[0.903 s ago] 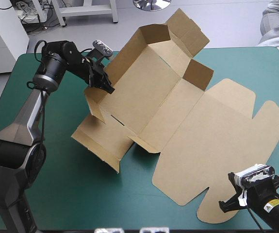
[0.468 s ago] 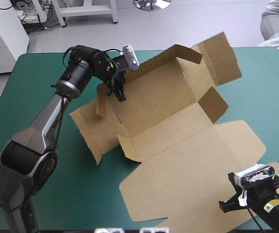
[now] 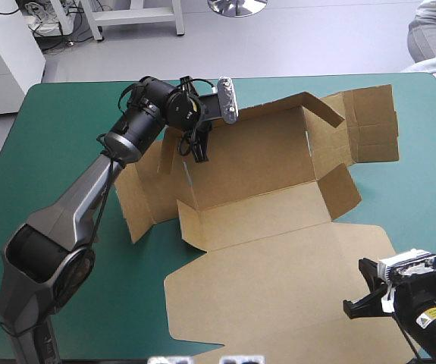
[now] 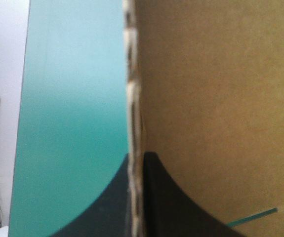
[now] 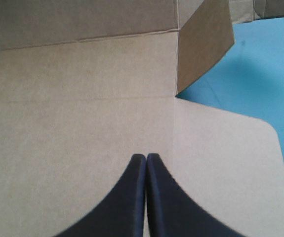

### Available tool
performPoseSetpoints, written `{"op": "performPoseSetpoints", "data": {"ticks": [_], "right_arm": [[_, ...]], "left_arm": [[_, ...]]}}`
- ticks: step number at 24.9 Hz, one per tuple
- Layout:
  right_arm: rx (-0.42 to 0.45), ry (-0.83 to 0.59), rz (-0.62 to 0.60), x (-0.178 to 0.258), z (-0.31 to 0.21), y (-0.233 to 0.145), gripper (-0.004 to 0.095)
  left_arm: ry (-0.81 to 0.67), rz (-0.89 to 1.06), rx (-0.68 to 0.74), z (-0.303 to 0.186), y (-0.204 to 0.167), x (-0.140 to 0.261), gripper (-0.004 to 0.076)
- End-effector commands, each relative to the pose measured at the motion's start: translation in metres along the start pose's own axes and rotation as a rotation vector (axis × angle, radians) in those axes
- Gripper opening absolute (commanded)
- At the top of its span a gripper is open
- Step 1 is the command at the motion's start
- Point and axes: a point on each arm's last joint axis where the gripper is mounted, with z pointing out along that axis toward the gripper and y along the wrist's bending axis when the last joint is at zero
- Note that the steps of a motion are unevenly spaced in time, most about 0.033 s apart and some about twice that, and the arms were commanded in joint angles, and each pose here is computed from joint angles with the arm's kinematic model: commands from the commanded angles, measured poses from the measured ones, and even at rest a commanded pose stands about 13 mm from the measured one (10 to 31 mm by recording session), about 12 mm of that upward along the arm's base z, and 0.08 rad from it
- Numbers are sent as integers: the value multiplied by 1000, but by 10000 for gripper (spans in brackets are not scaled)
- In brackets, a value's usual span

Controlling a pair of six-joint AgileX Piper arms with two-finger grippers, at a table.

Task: Fold the box

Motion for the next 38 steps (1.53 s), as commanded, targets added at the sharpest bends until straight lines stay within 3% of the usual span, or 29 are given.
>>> {"op": "performPoseSetpoints", "data": {"ticks": [1,10,13,17,20,22,27,32,38], "right_arm": [[20,-152,47,-28,-12,-1,-19],[22,-279,116,-54,-31,0,-17],[28,-318,129,-59,-34,0,-17],[43,-325,113,-60,-35,-1,-17],[82,-349,71,-62,-36,-4,-17],[82,-379,117,-65,-35,-5,-17],[71,-247,187,-96,-5,-14,-16],[51,-105,89,-157,29,-24,-17],[31,-69,46,-222,64,-35,-19]], "left_arm": [[-135,13,-159,-60,10,-13,-10],[-48,191,-379,-76,-21,-39,-10],[-57,253,-389,-75,-37,-46,-10],[-58,253,-364,-65,-52,-35,-10],[-23,274,-425,-57,-66,-16,-10],[-67,254,-457,-58,-77,-7,-10],[-54,224,-498,-54,-90,10,-10],[-59,250,-500,-47,-96,13,-10],[-56,241,-528,-45,-96,14,-10]]}}
